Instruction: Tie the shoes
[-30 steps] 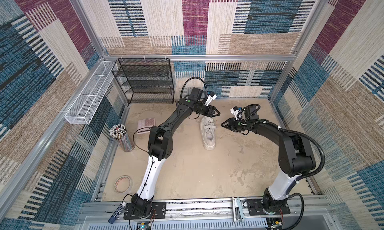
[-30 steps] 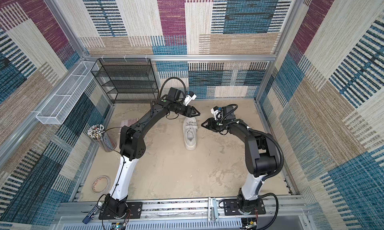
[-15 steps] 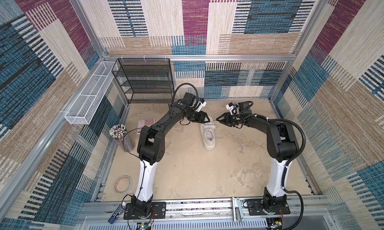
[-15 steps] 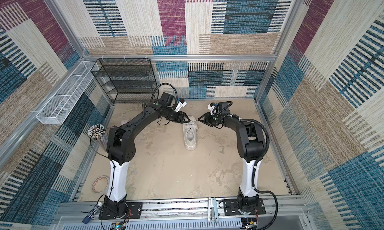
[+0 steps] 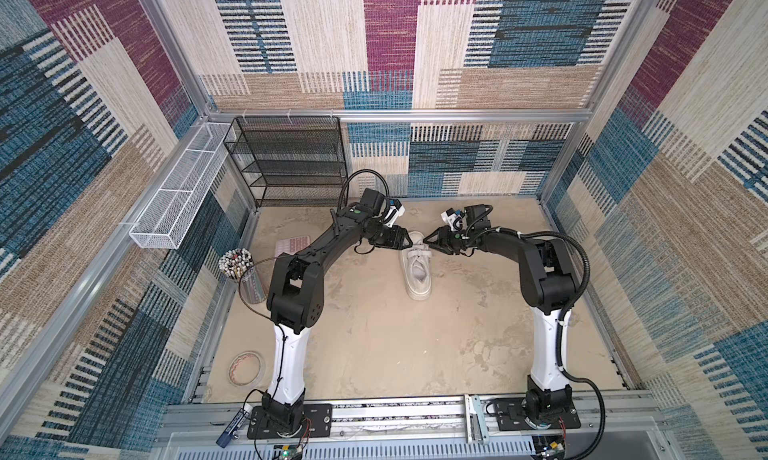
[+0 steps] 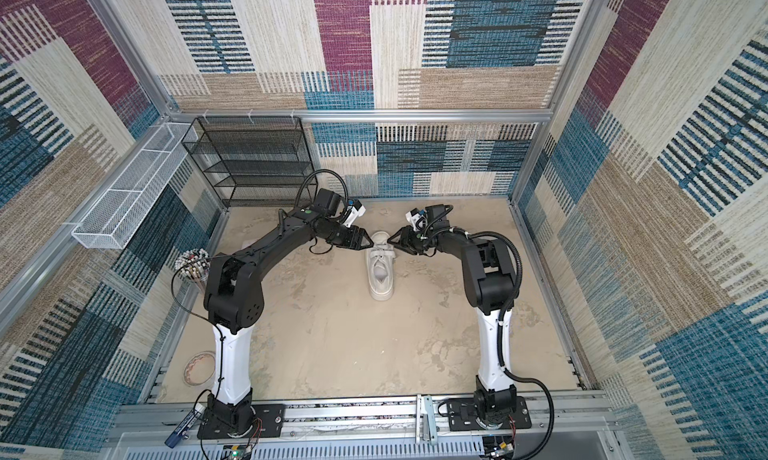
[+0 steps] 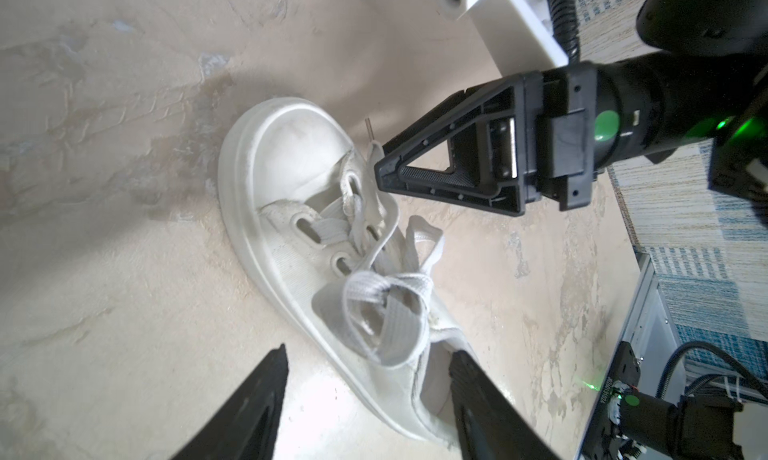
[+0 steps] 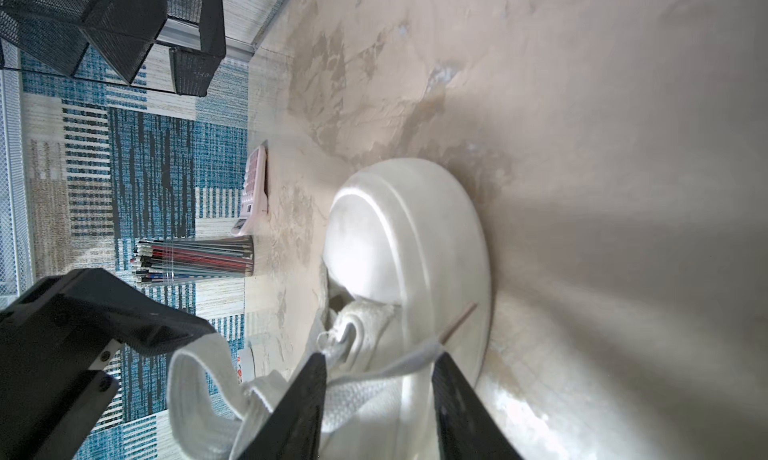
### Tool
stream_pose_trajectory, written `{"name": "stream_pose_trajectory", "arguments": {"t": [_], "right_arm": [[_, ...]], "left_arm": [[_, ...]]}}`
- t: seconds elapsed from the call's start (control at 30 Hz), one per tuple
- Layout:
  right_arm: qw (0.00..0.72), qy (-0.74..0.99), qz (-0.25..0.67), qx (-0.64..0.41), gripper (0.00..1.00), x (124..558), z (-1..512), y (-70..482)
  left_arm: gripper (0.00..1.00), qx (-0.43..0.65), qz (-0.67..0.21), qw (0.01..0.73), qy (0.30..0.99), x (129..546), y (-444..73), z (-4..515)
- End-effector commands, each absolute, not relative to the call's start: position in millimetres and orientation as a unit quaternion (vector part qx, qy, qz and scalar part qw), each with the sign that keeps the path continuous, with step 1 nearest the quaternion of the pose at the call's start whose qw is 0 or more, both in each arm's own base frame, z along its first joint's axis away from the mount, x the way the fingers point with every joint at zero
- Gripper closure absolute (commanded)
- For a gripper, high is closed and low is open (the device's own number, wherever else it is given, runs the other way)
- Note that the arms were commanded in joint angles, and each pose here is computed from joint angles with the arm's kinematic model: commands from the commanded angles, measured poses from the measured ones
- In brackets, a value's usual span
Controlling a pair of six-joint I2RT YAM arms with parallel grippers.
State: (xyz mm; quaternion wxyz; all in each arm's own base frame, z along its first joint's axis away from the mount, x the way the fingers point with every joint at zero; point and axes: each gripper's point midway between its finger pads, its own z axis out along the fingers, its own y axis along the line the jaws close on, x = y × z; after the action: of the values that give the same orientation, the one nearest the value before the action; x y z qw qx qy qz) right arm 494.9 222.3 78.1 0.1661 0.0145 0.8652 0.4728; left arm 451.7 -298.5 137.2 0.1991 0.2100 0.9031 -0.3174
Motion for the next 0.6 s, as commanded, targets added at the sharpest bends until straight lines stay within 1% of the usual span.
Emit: {"name": "stream_pose_trajectory", "arguments": {"t": [0.0,0.1,0.23,0.33,0.4,0.47,0.57], "right_arm": [[0.172,0.853,0.492,0.002,0.57,500,86,230],[0.172,0.854,0.491,0.0,0.65,500,86,231],[0.176,0.856,0.486,0.002,0.77,496,89,229],[0.183,0.857,0.481,0.002,0.86,494,93,227],[0.184,0.858,0.48,0.001,0.92,493,93,227],[0.187,0.861,0.473,0.004,0.97,494,92,224],[0.201,0.864,0.461,0.011,0.98,498,95,220]], "left_arm": [[0.36,0.199,-0.333,0.21,0.898,457,-298,141],[0.4,0.191,-0.355,0.202,0.892,458,-302,139],[0.52,0.184,-0.374,0.192,0.889,458,-307,138],[0.56,0.179,-0.382,0.185,0.888,457,-310,134],[0.61,0.179,-0.385,0.184,0.887,457,-311,134],[0.71,0.176,-0.384,0.183,0.888,458,-311,133],[0.9,0.174,-0.383,0.183,0.888,458,-311,133]]}}
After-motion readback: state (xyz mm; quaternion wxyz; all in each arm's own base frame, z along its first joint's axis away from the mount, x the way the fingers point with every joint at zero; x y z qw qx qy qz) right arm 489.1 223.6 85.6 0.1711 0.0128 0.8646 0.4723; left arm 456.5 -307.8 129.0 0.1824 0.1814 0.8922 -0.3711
